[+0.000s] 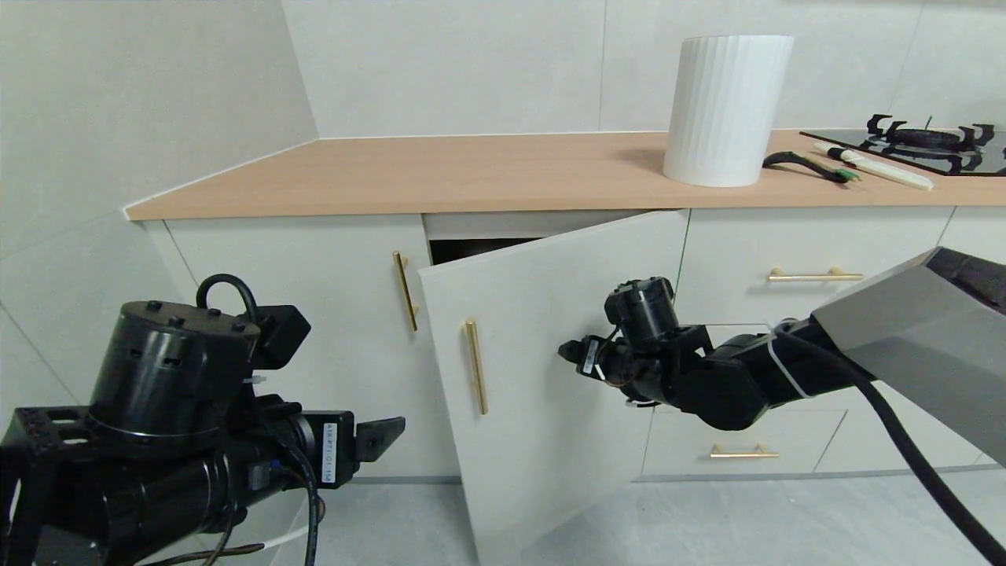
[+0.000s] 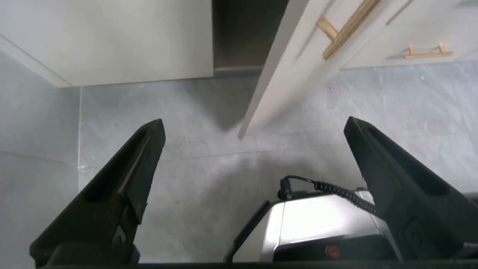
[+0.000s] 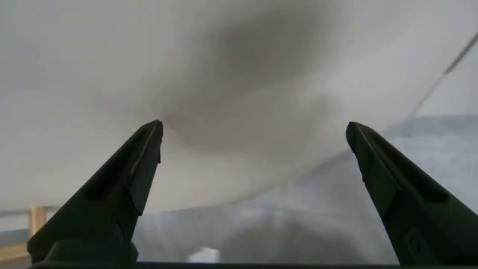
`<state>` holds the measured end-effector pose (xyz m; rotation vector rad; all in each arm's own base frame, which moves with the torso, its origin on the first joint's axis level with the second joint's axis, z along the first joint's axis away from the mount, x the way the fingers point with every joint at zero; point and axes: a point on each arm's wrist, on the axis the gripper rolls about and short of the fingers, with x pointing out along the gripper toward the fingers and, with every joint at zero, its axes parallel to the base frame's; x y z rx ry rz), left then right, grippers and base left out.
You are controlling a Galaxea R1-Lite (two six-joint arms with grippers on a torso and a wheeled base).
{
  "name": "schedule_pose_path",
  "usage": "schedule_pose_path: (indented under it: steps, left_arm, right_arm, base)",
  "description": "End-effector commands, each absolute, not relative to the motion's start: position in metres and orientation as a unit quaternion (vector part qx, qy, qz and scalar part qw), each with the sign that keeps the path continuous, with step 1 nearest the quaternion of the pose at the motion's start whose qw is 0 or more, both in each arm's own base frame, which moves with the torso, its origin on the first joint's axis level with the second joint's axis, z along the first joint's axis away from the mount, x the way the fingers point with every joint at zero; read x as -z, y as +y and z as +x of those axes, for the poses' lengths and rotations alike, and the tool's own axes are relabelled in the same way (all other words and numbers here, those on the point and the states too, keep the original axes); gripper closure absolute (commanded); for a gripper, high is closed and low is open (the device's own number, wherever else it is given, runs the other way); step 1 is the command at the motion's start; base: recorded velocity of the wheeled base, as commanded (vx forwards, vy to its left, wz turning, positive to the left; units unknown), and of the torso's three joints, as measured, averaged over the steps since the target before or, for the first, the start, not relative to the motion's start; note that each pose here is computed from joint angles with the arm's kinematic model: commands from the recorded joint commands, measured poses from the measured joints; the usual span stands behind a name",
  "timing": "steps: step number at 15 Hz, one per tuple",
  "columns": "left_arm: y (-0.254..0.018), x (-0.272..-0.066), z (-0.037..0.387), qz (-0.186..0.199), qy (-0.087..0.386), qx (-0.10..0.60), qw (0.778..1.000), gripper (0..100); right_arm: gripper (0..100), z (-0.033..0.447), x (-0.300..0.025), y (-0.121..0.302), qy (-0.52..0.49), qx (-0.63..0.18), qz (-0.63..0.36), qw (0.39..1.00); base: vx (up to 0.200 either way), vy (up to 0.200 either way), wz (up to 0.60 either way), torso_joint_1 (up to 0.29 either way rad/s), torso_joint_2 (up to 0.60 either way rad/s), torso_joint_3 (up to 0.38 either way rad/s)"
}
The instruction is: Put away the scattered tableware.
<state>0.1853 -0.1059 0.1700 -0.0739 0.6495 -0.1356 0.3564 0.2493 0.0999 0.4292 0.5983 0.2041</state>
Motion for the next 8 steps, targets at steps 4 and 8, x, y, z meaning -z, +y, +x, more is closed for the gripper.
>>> schedule_pose_path:
  steps: [4,8]
  left_arm:
    - [-0.106,-0.171,0.185,-0.037,0.316,0.066,0.946,0]
    - [-0.106,-0.171,0.185,-0.037,0.316,0.066,0.946,0]
  right_arm:
    - [0,0.375,-0.094,0.260,0.279,-0.083,0.258,0.921]
    - [0,0.397,-0.102,0.257,0.239,-0.045,0.313,0.918]
  base:
    - [0.000,0.000,0.00,0.000,0.00,0.000]
    - [0.000,0.000,0.00,0.000,0.00,0.000]
